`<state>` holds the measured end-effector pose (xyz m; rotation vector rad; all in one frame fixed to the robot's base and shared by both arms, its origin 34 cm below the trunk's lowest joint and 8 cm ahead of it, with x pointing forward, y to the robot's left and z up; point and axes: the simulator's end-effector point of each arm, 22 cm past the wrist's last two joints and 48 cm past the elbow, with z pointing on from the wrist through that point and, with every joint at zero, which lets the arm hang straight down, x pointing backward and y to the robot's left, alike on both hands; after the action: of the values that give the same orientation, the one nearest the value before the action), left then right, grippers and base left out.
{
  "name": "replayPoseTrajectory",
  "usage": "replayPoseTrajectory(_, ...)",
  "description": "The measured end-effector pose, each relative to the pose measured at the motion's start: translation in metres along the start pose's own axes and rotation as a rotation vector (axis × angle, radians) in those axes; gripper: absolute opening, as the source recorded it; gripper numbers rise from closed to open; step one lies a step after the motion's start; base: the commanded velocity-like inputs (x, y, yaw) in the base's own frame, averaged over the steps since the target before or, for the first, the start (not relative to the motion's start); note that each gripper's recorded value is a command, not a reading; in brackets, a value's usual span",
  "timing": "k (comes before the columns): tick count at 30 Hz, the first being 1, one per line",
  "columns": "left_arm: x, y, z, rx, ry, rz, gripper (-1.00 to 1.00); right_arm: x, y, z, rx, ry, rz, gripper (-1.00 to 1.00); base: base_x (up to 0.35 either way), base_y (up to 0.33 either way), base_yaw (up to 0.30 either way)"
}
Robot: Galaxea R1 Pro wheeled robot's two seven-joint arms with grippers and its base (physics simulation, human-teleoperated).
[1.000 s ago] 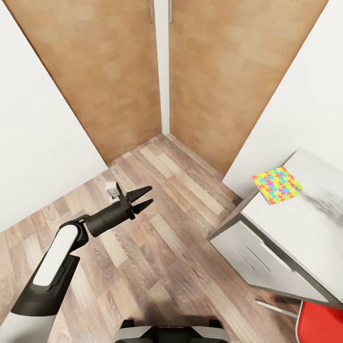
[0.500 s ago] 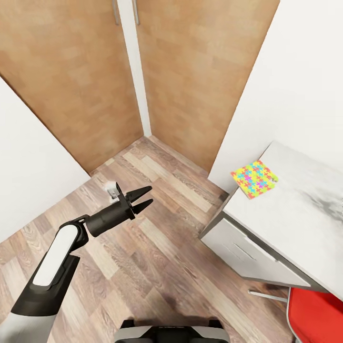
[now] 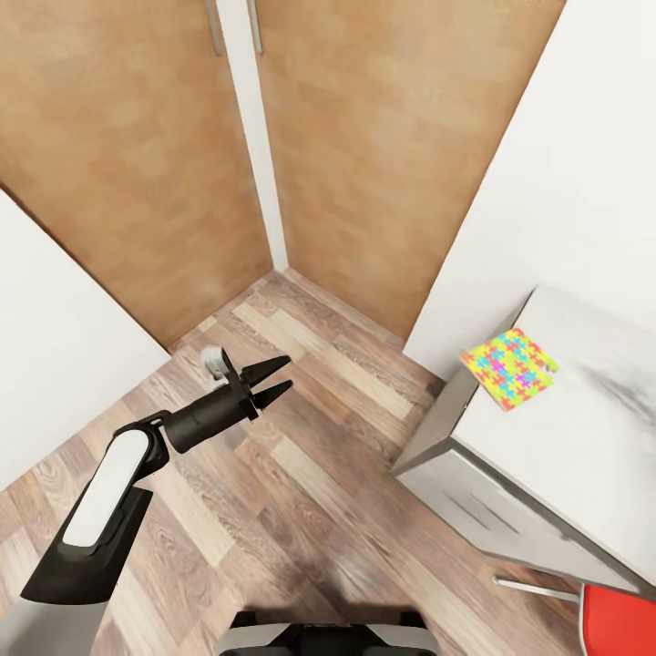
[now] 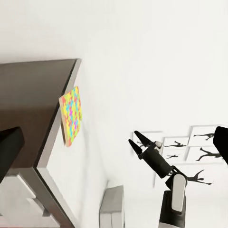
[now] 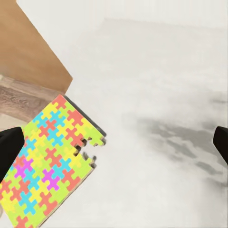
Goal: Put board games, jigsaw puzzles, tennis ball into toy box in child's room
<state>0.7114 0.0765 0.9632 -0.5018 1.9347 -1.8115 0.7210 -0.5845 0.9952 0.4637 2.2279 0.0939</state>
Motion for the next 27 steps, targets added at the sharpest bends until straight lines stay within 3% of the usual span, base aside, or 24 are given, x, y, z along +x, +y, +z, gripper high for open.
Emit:
replayPoseTrajectory(16,0.0,0.002,0.0,-0.007,0.001,0.003,1.0,0.0,0.002,0.0,-0.003,-0.002,-0.001,1.0,0.251,0.196,-0.004)
replayPoseTrajectory(24,0.003,0.029,0.005,-0.118,0.01,0.049,1.0,0.0,0.003,0.0,-0.004,-0.002,-0.003,1.0,0.154,0.121,-0.105)
replayPoseTrajectory(27,0.005,0.057,0.008,-0.19,0.015,0.038,1.0,0.0,0.002,-0.001,-0.004,-0.002,-0.004,1.0,0.058,0.046,-0.203)
